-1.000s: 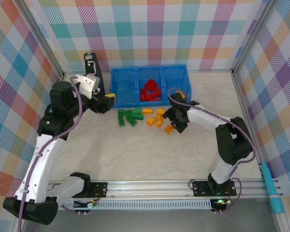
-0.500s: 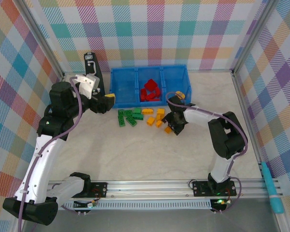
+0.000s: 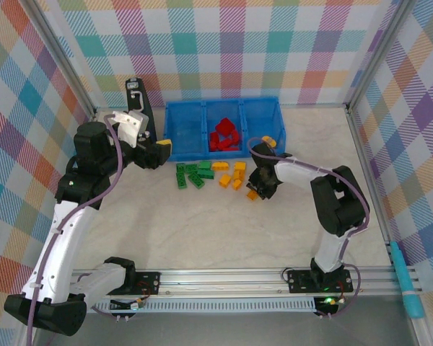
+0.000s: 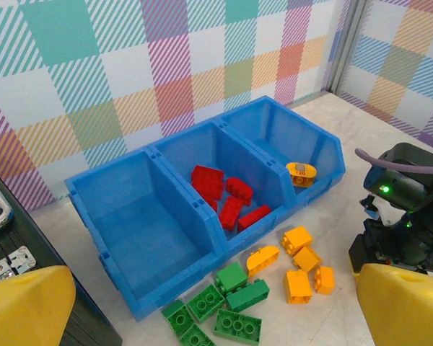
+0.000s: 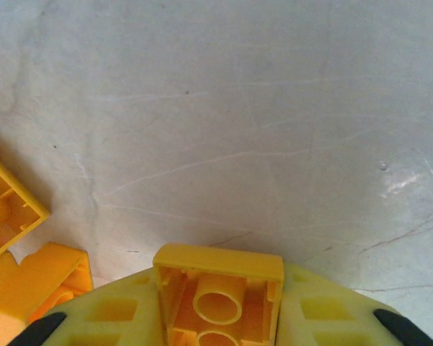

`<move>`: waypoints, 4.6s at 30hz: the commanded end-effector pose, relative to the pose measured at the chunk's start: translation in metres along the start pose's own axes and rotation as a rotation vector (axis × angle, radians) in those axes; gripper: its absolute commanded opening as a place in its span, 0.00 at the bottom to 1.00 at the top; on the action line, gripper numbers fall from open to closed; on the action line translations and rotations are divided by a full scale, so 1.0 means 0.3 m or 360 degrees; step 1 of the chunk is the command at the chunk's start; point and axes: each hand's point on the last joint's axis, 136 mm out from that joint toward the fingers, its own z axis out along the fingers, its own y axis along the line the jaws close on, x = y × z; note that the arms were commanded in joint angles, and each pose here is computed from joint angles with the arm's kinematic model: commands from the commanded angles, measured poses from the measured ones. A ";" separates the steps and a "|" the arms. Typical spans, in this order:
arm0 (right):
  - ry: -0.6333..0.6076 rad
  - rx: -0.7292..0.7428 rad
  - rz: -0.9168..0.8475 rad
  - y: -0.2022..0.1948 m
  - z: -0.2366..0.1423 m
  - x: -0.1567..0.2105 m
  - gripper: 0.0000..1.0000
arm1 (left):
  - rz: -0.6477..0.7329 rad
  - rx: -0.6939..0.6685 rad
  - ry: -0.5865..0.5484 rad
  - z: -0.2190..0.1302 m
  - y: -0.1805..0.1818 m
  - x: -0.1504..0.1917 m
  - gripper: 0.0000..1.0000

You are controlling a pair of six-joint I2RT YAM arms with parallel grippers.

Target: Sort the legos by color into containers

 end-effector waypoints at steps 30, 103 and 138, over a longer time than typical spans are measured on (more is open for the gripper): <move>-0.1115 0.0197 -0.1045 0.409 -0.355 -0.789 0.25 | 0.0009 -0.0424 0.0248 0.104 0.198 0.122 1.00; -0.0326 -0.0183 -0.0887 0.369 -0.113 -0.201 0.73 | 0.0057 -0.0203 0.0035 0.026 0.071 0.052 1.00; -0.0228 0.0181 -0.1059 0.281 0.095 -0.189 0.61 | 0.0060 -0.0165 0.0119 0.077 0.073 0.099 1.00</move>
